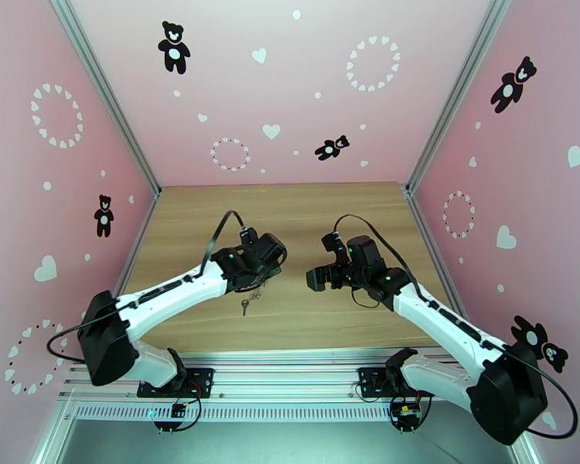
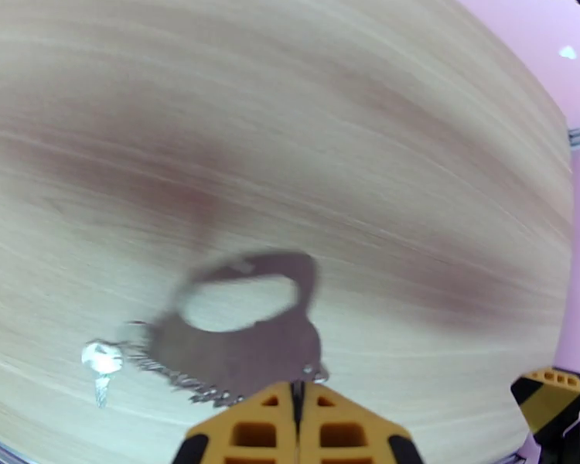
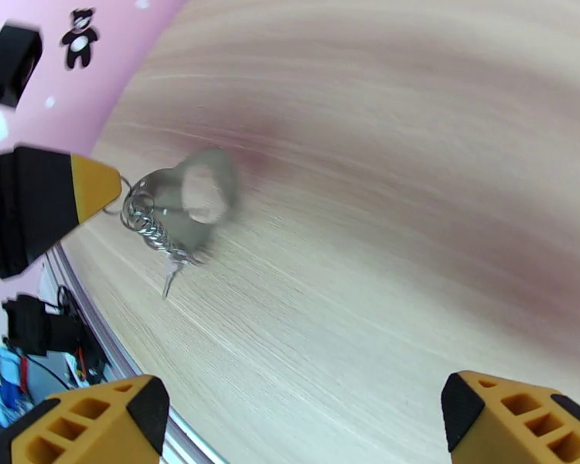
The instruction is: Remove the keys from the keyring
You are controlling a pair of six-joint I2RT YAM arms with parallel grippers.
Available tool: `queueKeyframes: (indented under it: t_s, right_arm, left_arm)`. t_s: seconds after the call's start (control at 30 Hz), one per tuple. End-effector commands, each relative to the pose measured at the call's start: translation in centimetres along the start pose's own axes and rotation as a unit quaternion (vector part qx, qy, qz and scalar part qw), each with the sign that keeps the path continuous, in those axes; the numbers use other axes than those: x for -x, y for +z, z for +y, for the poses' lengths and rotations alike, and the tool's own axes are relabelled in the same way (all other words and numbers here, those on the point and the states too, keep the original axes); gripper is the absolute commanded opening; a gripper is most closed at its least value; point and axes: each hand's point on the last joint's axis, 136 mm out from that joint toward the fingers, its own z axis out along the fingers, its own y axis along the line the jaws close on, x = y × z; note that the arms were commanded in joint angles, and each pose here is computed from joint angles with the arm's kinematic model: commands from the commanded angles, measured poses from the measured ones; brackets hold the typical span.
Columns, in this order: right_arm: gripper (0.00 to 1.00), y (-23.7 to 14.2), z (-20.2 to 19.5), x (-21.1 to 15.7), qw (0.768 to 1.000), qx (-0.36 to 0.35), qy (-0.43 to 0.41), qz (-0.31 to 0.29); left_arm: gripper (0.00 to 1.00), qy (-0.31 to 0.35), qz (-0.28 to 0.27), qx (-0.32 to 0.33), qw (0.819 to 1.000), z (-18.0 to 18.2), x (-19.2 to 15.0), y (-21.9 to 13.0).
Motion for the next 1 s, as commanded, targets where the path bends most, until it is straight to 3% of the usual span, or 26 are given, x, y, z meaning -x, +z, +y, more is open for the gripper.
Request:
queueKeyframes:
  t_s: [0.0,0.2,0.3,0.47,0.97]
  right_arm:
    - [0.97,-1.7,1.9,4.4,0.991,-0.013,-0.097,-0.087]
    - [0.77,-3.3,5.5,6.8,0.961,0.004,-0.214,-0.175]
    - [0.73,-4.1,7.3,7.2,0.950,0.022,-0.237,-0.203]
    - [0.61,-4.7,10.3,6.3,0.938,0.068,-0.270,-0.206]
    - [0.55,-1.7,12.4,6.6,0.939,0.152,-0.265,-0.156]
  left_arm:
    - [0.00,0.044,-0.018,-0.005,0.999,-0.1,1.4,-3.1]
    - [0.00,0.035,-0.022,-0.060,0.997,-2.2,3.3,-6.5]
    - [0.00,0.015,-0.020,-0.079,0.997,-3.0,4.0,-7.5]
    - [0.00,-0.018,-0.007,-0.113,0.993,-4.6,4.7,-8.4]
    - [0.00,-0.097,0.007,-0.176,0.980,-7.8,6.1,-10.1]
